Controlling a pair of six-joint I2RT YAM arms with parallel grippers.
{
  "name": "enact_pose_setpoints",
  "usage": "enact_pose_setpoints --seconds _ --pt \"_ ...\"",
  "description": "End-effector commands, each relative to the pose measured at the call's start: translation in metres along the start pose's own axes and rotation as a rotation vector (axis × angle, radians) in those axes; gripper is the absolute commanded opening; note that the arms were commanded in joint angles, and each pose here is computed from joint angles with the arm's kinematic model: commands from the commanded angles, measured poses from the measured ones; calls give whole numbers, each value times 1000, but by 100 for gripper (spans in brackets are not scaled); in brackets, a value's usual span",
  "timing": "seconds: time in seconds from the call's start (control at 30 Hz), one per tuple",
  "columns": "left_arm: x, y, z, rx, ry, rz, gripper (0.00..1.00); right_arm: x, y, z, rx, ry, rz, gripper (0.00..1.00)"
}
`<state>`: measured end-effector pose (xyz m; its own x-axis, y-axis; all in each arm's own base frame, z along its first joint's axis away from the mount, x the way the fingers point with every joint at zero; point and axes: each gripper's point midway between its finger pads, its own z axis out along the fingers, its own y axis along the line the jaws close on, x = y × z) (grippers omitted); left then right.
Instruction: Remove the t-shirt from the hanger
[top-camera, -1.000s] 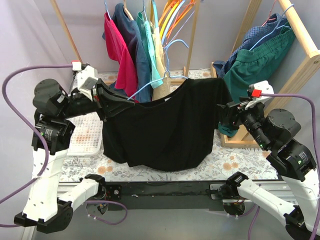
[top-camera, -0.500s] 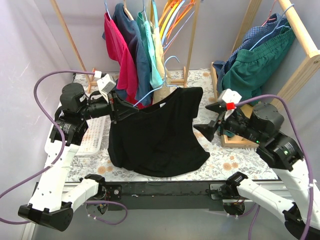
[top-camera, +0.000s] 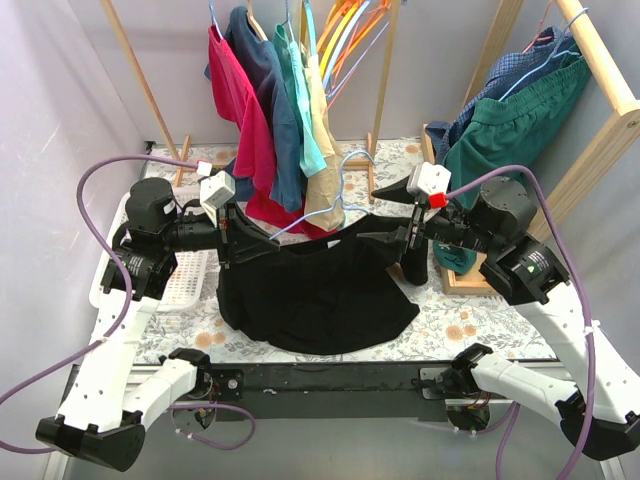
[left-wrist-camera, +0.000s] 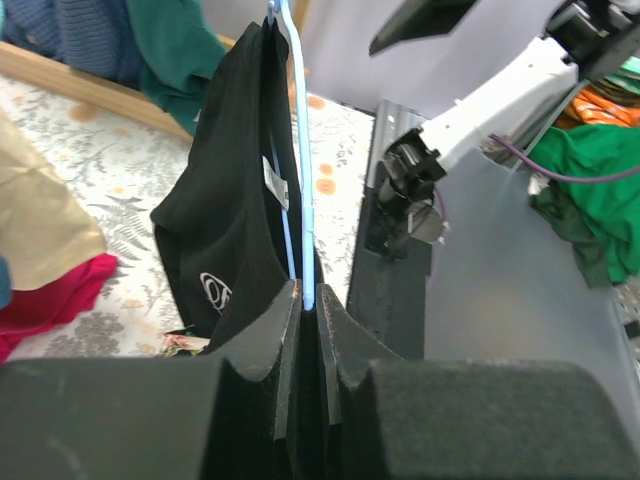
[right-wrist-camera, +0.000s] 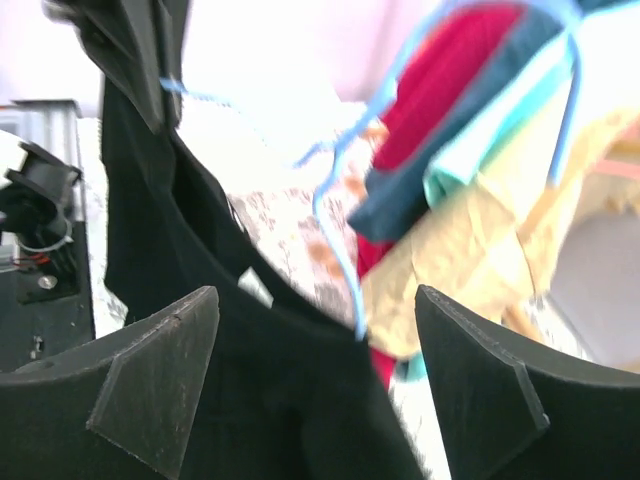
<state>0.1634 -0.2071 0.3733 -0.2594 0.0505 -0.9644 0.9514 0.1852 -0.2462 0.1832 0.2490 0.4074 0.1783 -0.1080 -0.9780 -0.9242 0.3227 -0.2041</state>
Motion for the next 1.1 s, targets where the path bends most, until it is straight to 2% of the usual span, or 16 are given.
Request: enact_pose_setpoints --seconds 0.0,0.13,0.3,0.53,0.57,0.6,0.67,0.7,0.77,0.9,0.93,1.03,1.07 --pt "1 -23 -4 103 -5 36 0 -48 14 -1 -104 -163 -99 85" --pt "6 -23 -3 121 5 15 0 -46 16 7 -143 -181 -98 84" --pt "9 -18 0 132 15 -6 0 -43 21 22 -226 -192 -73 72" --pt "10 -13 2 110 18 -13 0 -30 25 42 -319 -193 -13 63" --pt "11 -11 2 99 19 -19 0 -30 27 42 -326 -200 -6 60" --pt "12 -9 2 90 19 -22 0 -31 28 42 -330 -209 -2 47" --pt "14 -1 4 53 20 -33 0 -31 29 43 -334 -225 20 29" --pt "14 1 4 42 19 -39 0 -29 30 43 -335 -224 29 15" --pt "14 5 5 18 20 -47 0 -27 28 44 -322 -221 49 2" --pt "14 19 4 -68 12 -56 0 -21 19 44 -248 -199 55 1" --pt "12 20 4 -83 8 -57 20 -22 13 43 -210 -194 49 1" --pt "4 27 0 -157 -19 -41 35 -14 7 39 -157 -155 22 1" --pt "-1 26 -4 -192 -40 -27 55 -13 5 38 -146 -149 12 1"
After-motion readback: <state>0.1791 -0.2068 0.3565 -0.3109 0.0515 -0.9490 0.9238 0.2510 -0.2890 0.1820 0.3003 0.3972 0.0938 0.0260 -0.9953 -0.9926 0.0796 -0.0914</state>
